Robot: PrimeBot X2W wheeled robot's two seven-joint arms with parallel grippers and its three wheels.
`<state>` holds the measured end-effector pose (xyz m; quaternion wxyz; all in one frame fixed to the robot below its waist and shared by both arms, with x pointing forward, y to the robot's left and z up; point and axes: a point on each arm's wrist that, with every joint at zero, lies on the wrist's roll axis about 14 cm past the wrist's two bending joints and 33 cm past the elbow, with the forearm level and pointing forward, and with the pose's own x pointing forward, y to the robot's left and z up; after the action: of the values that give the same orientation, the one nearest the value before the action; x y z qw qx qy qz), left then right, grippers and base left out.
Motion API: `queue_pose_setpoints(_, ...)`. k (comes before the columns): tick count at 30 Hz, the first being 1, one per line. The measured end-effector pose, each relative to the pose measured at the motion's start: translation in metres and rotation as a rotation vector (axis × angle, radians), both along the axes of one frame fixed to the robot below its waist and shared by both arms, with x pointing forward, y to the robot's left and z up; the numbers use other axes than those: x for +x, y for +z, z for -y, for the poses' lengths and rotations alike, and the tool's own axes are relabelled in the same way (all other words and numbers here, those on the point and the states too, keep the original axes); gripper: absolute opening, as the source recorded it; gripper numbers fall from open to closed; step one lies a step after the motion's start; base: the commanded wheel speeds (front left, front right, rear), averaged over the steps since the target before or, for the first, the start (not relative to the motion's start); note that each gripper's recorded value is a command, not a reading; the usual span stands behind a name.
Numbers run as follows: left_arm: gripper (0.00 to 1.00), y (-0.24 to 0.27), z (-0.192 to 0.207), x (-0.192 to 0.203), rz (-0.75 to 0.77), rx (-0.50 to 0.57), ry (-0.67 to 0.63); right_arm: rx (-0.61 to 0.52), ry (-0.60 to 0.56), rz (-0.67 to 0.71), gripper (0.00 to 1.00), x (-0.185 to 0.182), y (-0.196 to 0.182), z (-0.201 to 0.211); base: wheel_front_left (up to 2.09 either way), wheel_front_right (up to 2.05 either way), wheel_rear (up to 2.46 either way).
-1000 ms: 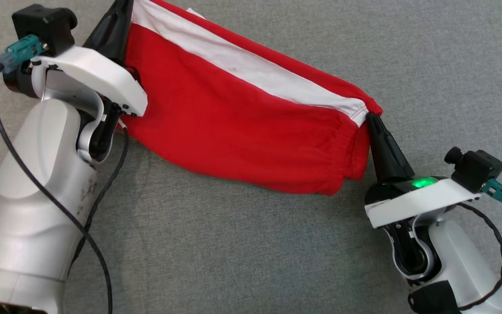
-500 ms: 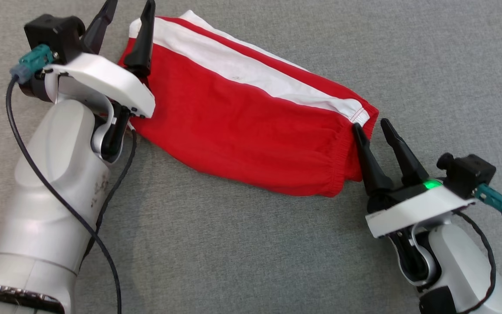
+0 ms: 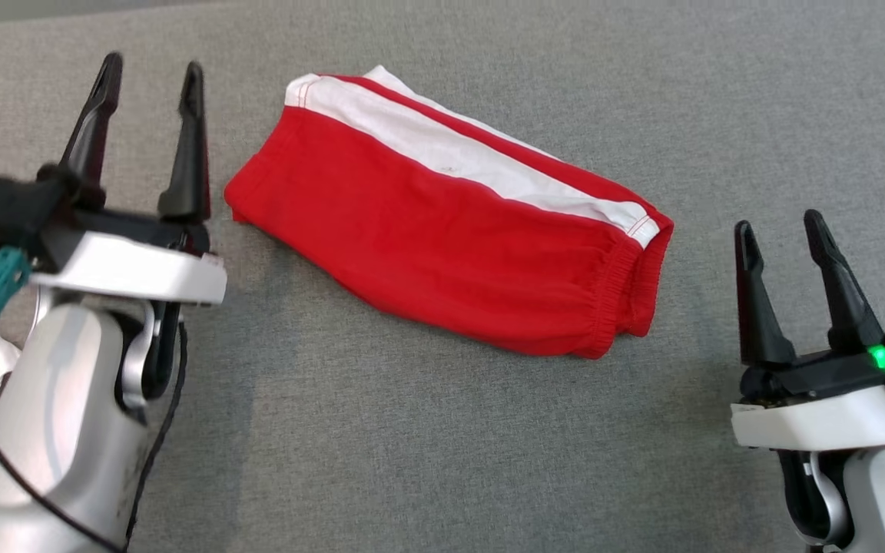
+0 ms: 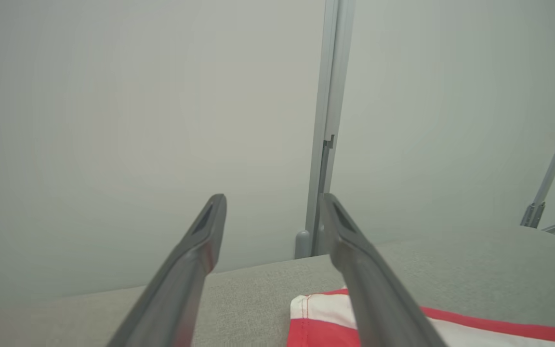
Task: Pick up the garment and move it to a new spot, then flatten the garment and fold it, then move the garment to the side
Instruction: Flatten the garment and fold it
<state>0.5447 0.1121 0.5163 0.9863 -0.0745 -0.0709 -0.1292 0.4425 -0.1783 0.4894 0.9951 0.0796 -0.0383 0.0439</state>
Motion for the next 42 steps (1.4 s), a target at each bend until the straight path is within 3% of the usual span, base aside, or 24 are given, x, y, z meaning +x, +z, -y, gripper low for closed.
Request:
queue_pose_setpoints(9, 1.0, -0.017, -0.024, -0.045, -0.061, -0.012, 0.076, -0.015, -0.065, 0.028, 1.0, -0.015, 0.013, 0.016, 0.0, 0.0, 0.0)
queue_pose_setpoints(19, 1.0, -0.025, -0.024, -0.051, -0.114, -0.02, 0.064, -0.004, -0.085, 0.025, 1.0, -0.019, 0.012, 0.021, 0.0, 0.0, 0.0)
queue_pose_setpoints(28, 1.0, -0.028, -0.02, -0.048, -0.13, -0.022, 0.038, -0.001, -0.091, 0.013, 1.0, -0.018, 0.008, 0.022, 0.0, 0.0, 0.0)
queue_pose_setpoints(33, 1.0, -0.023, 0.003, -0.031, -0.145, -0.036, -0.063, 0.004, -0.086, 0.012, 1.0, -0.012, 0.005, 0.021, 0.0, 0.0, 0.0)
queue_pose_setpoints(42, 1.0, -0.087, 0.031, 0.0, -0.405, -0.022, -0.179, 0.015, -0.072, -0.014, 1.0, -0.005, -0.005, 0.016, 0.0, 0.0, 0.0)
